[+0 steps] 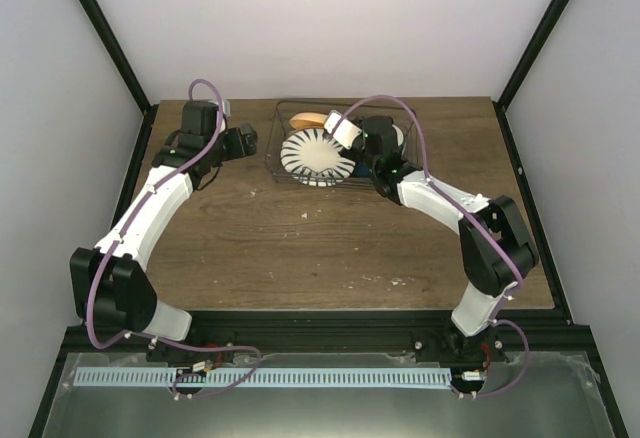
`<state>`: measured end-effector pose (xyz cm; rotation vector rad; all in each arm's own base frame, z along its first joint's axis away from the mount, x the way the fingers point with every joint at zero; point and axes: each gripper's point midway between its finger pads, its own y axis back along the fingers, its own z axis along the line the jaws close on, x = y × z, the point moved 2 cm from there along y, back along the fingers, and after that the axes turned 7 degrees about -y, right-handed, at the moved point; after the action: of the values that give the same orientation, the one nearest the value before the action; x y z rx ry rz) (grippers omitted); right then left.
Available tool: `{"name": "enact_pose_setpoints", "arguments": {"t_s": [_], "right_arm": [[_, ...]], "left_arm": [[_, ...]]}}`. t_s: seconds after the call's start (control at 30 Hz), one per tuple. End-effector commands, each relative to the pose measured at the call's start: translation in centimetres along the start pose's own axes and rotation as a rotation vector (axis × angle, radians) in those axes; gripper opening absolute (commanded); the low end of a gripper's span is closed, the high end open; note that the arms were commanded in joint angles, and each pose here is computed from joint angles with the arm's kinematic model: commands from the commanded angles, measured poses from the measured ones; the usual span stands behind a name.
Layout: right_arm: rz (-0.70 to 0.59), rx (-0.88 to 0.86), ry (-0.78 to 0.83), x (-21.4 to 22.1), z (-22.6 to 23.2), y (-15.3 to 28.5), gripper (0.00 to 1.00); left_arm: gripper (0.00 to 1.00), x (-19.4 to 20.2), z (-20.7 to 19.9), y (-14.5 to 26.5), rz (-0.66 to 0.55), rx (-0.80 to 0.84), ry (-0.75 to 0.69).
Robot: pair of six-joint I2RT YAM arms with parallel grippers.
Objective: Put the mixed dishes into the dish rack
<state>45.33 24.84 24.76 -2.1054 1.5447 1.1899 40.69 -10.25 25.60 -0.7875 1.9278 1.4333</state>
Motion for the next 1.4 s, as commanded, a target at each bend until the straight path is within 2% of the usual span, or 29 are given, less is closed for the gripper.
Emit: {"name": "enact_pose_setpoints", "arguments": {"t_s": [0.0, 0.33, 0.83, 1.23, 1.37], "right_arm": [[-0.027, -0.098, 0.066, 0.1, 2.8, 0.2, 0.01], [-0.067, -0.137, 0.062, -1.2, 2.4, -0.3, 0.01], [-0.059, 0.042, 0.082, -4.1, -3.1, 1.0, 0.01], [-0.116, 0.221, 0.026, -6.8, -7.4, 2.3, 0.01], [-0.125, 0.231, -0.001, -8.0, -8.4, 2.9, 0.01]], "left_arm": [[0.91, -0.9, -0.1, 0.1, -0.021, 0.006, -0.006], [0.91, -0.7, 0.2, 0.4, -0.024, -0.011, -0.001], [0.91, -0.2, 0.1, -0.2, -0.016, 0.002, -0.007], [0.91, -0.3, 0.0, -0.4, -0.019, 0.011, 0.000], [0.91, -0.4, -0.1, -0.3, -0.026, 0.015, 0.001]]}}
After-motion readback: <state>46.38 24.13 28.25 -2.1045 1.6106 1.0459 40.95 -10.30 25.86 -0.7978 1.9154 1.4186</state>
